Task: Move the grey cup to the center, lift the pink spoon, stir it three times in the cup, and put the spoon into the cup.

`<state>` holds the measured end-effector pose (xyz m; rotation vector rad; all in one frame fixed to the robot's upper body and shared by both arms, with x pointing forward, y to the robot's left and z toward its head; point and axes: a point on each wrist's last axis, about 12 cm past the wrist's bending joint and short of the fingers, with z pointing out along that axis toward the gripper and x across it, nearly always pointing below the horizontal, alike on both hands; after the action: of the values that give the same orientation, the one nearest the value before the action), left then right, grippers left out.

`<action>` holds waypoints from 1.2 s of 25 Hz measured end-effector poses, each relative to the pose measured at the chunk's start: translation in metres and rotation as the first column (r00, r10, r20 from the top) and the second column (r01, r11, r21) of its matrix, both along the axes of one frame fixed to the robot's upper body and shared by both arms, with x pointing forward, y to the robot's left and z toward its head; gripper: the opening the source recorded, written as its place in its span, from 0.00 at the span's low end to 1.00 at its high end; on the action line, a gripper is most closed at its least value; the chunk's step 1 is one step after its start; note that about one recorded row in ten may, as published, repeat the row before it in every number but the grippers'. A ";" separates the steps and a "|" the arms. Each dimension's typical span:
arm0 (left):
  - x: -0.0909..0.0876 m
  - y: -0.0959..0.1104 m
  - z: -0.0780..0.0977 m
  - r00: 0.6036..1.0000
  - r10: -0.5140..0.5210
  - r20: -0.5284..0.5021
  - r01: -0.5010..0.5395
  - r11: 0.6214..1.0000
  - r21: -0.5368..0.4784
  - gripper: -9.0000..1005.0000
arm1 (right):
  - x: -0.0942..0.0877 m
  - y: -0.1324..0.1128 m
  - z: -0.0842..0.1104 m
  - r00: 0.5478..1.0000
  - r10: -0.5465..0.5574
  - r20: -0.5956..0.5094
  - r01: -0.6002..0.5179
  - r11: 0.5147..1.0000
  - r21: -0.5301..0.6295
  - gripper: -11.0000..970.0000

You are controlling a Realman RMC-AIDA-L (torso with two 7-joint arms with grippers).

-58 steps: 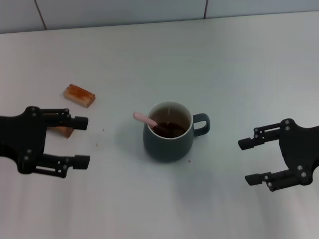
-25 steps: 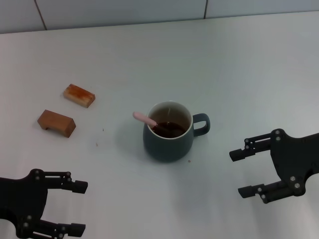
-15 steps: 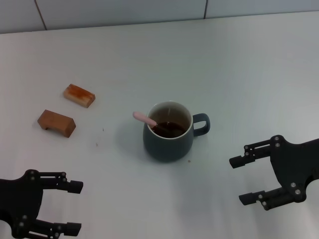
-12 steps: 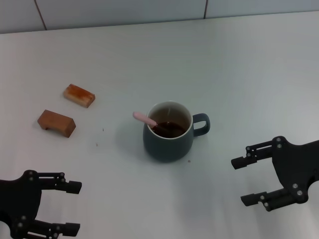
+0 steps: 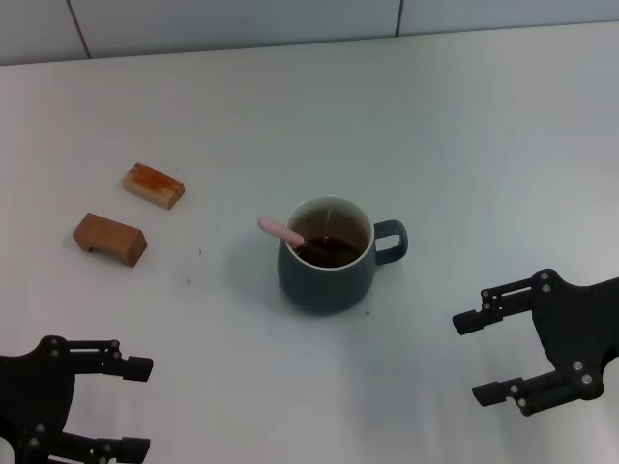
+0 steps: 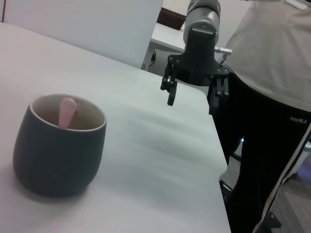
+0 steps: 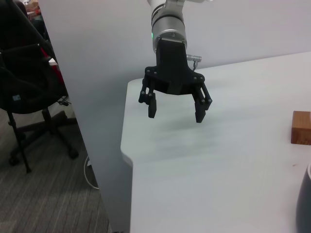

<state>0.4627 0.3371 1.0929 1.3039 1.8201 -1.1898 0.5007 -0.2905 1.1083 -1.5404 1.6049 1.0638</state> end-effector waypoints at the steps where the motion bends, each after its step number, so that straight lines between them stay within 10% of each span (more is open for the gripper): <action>1: 0.000 0.000 0.000 1.000 0.001 -0.001 -0.001 1.000 0.000 0.84 | 0.000 0.000 0.000 1.000 0.001 0.000 -0.001 1.000 -0.001 0.72; 30: 0.000 0.000 -0.001 1.000 0.009 -0.013 -0.009 1.000 -0.001 0.84 | 0.000 0.003 -0.001 1.000 0.000 0.001 0.000 1.000 0.000 0.72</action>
<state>0.4623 0.3371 1.0917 1.2893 1.8329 -1.1969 0.5011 -0.2879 1.1072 -1.5412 1.6045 1.0630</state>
